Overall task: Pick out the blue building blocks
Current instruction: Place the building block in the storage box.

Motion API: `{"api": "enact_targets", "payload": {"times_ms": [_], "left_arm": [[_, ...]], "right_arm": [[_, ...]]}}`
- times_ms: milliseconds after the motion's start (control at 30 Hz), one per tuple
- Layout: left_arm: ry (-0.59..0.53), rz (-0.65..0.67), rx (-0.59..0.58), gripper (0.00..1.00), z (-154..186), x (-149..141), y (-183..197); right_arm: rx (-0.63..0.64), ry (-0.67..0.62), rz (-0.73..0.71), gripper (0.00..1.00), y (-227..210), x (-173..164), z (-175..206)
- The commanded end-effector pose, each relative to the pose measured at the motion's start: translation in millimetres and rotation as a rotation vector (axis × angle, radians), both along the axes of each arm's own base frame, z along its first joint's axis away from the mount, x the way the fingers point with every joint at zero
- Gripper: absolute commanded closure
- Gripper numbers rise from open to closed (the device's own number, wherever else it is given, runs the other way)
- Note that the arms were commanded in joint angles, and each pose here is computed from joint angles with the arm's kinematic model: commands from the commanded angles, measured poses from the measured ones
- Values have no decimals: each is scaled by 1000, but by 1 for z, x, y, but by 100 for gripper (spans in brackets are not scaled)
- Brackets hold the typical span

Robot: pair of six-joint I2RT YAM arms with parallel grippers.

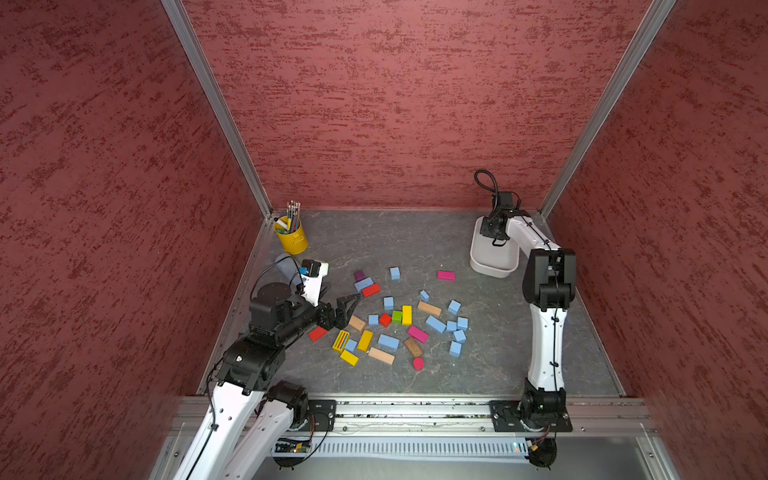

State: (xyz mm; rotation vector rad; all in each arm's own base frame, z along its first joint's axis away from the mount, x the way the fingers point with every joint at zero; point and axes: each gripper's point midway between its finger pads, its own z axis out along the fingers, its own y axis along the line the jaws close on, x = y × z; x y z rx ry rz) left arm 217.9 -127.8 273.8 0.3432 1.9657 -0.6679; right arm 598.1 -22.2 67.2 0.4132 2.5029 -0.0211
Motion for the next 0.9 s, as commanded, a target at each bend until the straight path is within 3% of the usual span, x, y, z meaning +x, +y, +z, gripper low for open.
{"api": "enact_targets", "payload": {"times_ms": [0, 267, 467, 567, 867], "left_arm": [[-7, 9, -7, 0, 0, 1, 1], [-1, 17, -5, 0, -2, 2, 2], [1, 18, -3, 0, -3, 3, 2], [-1, 18, -4, 0, -2, 2, 2], [-2, 22, -3, 0, -2, 2, 3]], "right_arm": [[37, 4, 5, 82, 6, 5, -2], [33, 50, -7, 72, 5, 6, -27], [33, 55, -12, 54, 5, 7, -29], [32, 53, -11, 45, 5, 7, -23], [34, -44, -5, 39, 8, 8, 40]]}}
